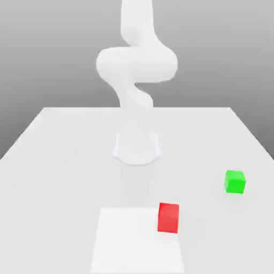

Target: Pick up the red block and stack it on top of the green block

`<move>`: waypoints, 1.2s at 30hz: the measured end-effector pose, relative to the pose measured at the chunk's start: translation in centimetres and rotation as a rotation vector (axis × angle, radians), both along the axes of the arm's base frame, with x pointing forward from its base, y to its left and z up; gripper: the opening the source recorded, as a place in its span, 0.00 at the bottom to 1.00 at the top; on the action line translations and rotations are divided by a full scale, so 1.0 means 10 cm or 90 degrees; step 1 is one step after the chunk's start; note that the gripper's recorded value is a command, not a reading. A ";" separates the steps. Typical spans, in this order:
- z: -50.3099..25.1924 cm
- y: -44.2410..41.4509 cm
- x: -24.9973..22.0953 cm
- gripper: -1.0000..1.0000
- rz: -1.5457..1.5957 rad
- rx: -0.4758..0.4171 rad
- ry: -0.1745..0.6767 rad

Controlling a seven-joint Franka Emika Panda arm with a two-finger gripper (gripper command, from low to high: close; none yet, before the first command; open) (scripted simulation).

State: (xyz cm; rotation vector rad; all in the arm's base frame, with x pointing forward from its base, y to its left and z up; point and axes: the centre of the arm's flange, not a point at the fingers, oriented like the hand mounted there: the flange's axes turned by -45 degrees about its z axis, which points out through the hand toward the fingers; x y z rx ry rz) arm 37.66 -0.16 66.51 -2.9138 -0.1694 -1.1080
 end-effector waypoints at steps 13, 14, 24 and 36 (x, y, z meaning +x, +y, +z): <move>-2.67 0.54 0.62 0.50 0.414 -0.151 0.214; -2.87 0.59 0.59 0.50 0.446 -0.165 0.228; -4.46 0.82 -0.04 0.50 0.763 -0.320 0.357; -5.12 0.81 -0.08 0.50 0.787 -0.334 0.364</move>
